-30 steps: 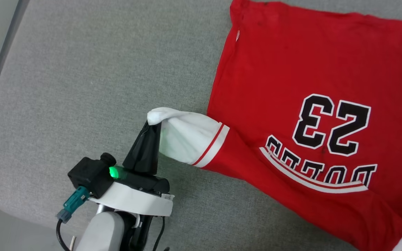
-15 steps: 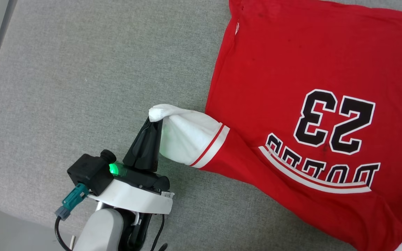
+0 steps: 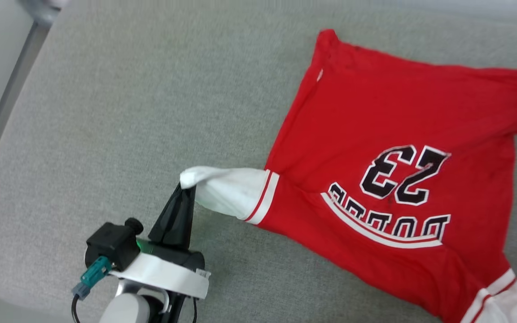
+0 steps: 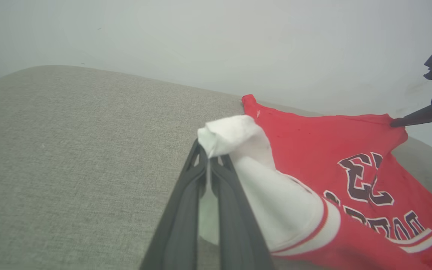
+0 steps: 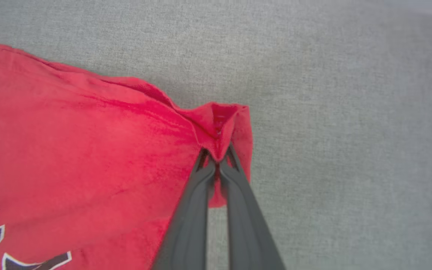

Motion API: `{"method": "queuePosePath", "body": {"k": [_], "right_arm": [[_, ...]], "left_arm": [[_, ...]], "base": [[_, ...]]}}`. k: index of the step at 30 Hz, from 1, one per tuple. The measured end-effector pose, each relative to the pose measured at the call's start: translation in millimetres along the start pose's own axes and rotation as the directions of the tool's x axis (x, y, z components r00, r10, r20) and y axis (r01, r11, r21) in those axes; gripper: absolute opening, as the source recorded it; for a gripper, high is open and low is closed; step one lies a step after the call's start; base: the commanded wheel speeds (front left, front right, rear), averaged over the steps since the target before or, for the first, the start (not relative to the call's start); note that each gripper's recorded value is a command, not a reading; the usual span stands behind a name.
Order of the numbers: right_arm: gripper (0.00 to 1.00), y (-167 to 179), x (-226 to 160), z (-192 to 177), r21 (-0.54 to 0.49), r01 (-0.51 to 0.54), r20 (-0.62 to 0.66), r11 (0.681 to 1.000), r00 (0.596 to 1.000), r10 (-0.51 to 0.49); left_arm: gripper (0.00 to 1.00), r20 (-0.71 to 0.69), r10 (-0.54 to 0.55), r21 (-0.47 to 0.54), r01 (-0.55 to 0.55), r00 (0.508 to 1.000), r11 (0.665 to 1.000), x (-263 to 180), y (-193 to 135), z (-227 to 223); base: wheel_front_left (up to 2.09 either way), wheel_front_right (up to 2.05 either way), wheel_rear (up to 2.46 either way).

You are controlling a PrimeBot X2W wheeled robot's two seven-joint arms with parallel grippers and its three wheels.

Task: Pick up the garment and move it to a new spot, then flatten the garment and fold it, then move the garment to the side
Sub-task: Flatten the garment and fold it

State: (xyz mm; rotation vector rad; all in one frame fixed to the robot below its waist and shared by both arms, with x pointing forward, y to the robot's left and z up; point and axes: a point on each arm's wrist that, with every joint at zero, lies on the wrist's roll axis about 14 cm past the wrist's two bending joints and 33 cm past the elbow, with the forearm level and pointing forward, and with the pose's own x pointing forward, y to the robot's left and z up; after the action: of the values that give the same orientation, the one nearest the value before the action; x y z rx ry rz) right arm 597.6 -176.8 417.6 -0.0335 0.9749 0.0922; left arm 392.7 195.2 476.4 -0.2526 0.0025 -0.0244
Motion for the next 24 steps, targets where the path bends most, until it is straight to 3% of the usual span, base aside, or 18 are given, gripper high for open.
{"method": "queuePosePath", "body": {"k": [7, 11, 18, 19, 24], "right_arm": [[0.00, -39.4, -62.1, -12.8, 0.019, 0.049, 0.091, 0.999, 0.995, -0.051], [0.00, -60.9, -91.8, -40.7, 0.068, 0.053, 0.124, 0.996, 0.990, -0.061], [0.00, -97.5, -135.1, -117.2, 0.189, 0.079, 0.147, 0.979, 0.983, -0.108], [0.00, -100.8, -146.1, -155.3, 0.244, 0.080, 0.141, 0.966, 0.983, -0.117], [0.00, -97.3, -159.3, -221.4, 0.340, 0.088, 0.109, 0.936, 0.985, -0.132]], "left_arm": [[0.00, 0.029, 0.002, -0.016, -0.002, 1.000, 1.000, -23.0, -4.5, 10.3], [0.00, 0.056, -0.010, -0.020, 0.012, 0.998, 1.000, -31.7, -9.7, 18.8], [0.00, 0.083, -0.012, -0.017, 0.013, 0.996, 1.000, -44.8, -11.7, 26.8], [0.00, 0.086, -0.021, -0.017, 0.022, 0.996, 1.000, -44.6, -14.4, 27.6], [0.00, 0.052, -0.034, -0.021, 0.035, 0.998, 0.999, -46.8, -18.0, 18.0]], "base": [[0.00, 0.00, 0.00], [0.00, 0.00, 0.00], [0.00, 0.00, 0.00], [0.00, 0.00, 0.00], [0.00, 0.00, 0.00]]}}
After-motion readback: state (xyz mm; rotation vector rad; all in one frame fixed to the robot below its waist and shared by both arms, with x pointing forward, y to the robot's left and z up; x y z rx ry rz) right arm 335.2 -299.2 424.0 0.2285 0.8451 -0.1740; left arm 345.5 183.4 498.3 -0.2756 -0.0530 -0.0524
